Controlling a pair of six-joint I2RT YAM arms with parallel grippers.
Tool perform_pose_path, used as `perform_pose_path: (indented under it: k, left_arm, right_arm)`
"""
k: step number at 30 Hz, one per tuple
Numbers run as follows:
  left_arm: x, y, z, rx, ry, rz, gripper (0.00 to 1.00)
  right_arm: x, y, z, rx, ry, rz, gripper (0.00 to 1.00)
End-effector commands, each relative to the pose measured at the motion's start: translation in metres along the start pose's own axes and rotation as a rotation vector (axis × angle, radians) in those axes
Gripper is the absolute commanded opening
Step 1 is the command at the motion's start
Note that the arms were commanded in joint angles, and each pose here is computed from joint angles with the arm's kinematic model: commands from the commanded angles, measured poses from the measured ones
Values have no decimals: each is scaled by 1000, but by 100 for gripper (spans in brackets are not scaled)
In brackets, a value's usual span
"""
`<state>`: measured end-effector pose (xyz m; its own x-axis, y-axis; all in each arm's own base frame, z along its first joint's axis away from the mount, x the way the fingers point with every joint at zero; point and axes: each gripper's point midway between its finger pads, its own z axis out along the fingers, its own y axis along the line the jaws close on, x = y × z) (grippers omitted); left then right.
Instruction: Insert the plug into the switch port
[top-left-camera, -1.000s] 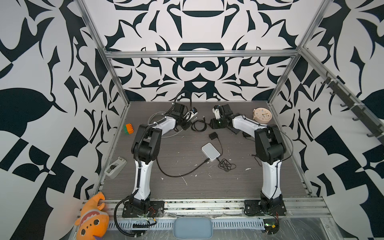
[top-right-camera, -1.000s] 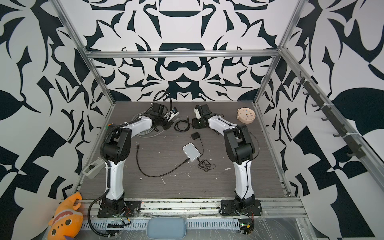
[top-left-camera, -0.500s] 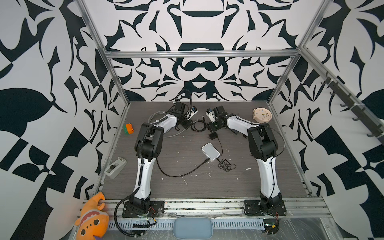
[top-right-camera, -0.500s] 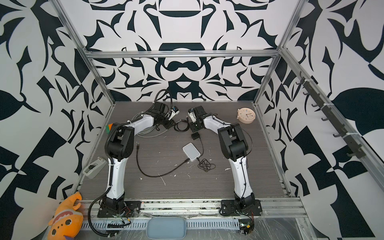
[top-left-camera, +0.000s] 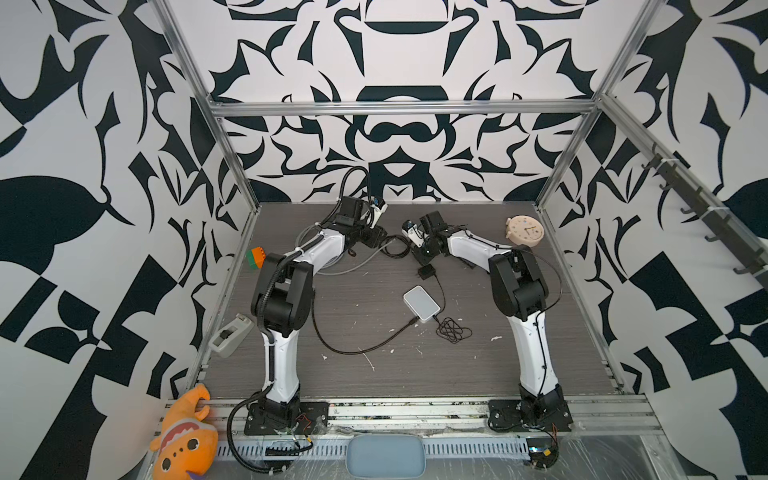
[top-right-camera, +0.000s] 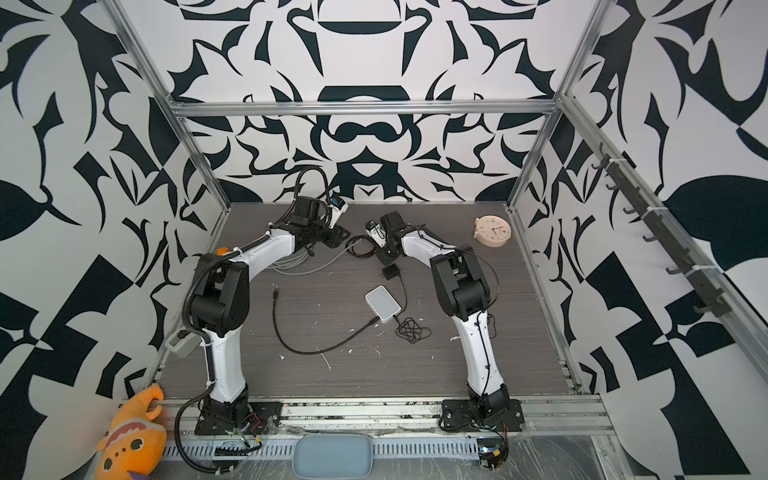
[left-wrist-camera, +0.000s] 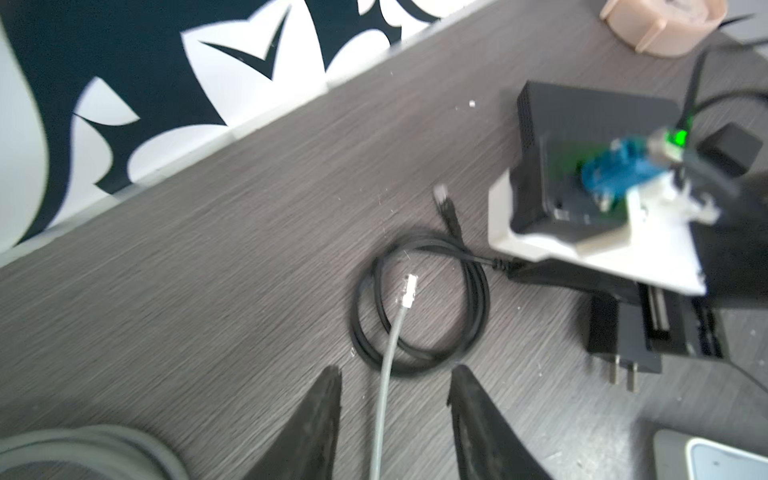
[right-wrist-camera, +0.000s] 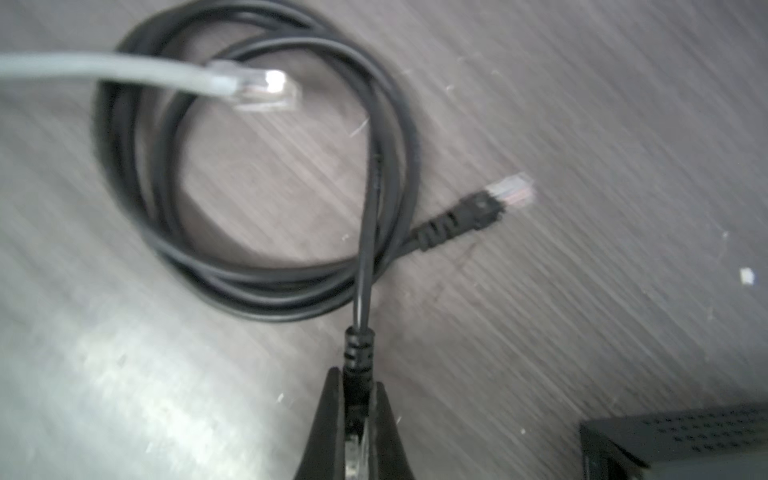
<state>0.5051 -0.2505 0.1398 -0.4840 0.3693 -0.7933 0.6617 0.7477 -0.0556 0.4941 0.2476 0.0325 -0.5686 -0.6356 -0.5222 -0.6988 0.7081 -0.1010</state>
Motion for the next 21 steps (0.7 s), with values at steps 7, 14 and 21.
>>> perform_pose_path:
  k: [7, 14, 21]
  left_arm:
    - [-7, 9, -34, -84, -53, -87, 47]
    - [-20, 5, -58, -92, -80, -111, 48]
    - [-30, -29, -73, 73, -81, -93, 49]
  right_arm:
    - [-41, 8, -83, -18, -135, -69, 0]
    - [-33, 5, -116, 19, -80, -82, 0]
    - [-6, 11, -134, 13, 13, -46, 0]
